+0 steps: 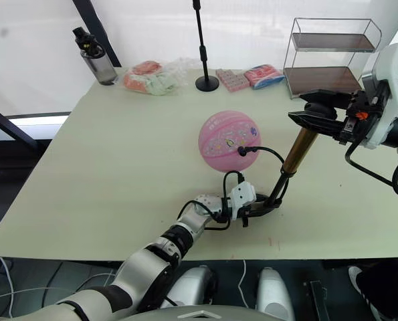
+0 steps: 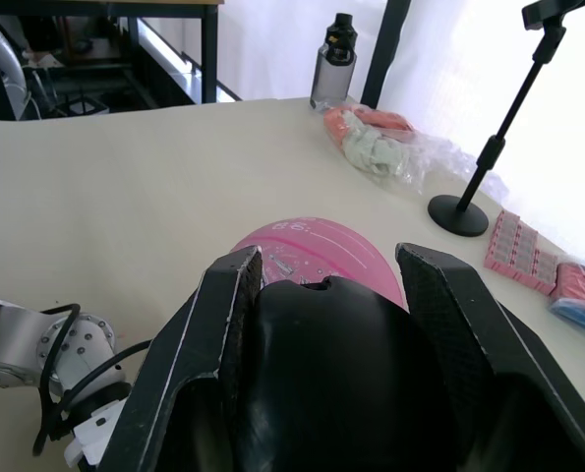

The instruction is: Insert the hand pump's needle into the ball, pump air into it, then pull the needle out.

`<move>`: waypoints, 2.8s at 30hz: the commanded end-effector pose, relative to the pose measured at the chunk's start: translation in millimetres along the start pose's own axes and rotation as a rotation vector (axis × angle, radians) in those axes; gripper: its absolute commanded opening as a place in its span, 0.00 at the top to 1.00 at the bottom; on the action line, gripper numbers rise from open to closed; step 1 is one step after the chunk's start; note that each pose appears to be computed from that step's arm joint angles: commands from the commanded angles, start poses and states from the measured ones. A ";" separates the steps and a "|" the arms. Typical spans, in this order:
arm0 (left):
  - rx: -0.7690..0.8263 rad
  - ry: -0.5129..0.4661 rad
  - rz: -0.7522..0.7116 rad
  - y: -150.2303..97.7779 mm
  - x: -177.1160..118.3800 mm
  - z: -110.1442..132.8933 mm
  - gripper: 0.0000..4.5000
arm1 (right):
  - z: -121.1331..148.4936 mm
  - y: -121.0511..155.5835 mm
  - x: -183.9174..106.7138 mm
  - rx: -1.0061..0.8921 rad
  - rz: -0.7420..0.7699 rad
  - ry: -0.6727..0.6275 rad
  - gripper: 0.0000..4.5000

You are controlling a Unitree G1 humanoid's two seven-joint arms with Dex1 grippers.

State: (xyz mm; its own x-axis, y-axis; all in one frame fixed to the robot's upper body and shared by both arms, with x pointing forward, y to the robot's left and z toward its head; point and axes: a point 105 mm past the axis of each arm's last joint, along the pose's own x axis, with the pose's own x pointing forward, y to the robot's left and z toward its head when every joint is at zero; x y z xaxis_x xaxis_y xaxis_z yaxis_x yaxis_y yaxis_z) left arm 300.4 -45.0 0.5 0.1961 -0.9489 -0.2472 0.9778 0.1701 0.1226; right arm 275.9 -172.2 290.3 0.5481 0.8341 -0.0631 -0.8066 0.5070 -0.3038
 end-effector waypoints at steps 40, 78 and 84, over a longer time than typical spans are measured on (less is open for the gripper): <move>-0.105 0.138 -0.001 -14.8 -14.7 -44.7 0.76 | -169.9 77.2 34.6 0.087 -0.031 0.189 0.58; 0.125 -0.204 -0.056 12.2 -145.2 88.0 0.03 | -117.0 37.3 22.0 -0.164 -0.042 0.159 0.58; 0.152 -0.169 -0.046 13.8 -179.8 98.7 0.03 | -105.2 4.0 5.4 -0.312 -0.077 0.206 0.58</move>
State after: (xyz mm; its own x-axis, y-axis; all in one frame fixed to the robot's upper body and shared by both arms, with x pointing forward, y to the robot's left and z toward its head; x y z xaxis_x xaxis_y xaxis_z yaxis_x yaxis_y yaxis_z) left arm 276.0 102.6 127.8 0.1448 -0.9814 -0.1263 0.9674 0.1136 0.2264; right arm 293.7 -172.5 173.9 0.6181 0.7536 -0.2234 -0.7312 0.4469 -0.5155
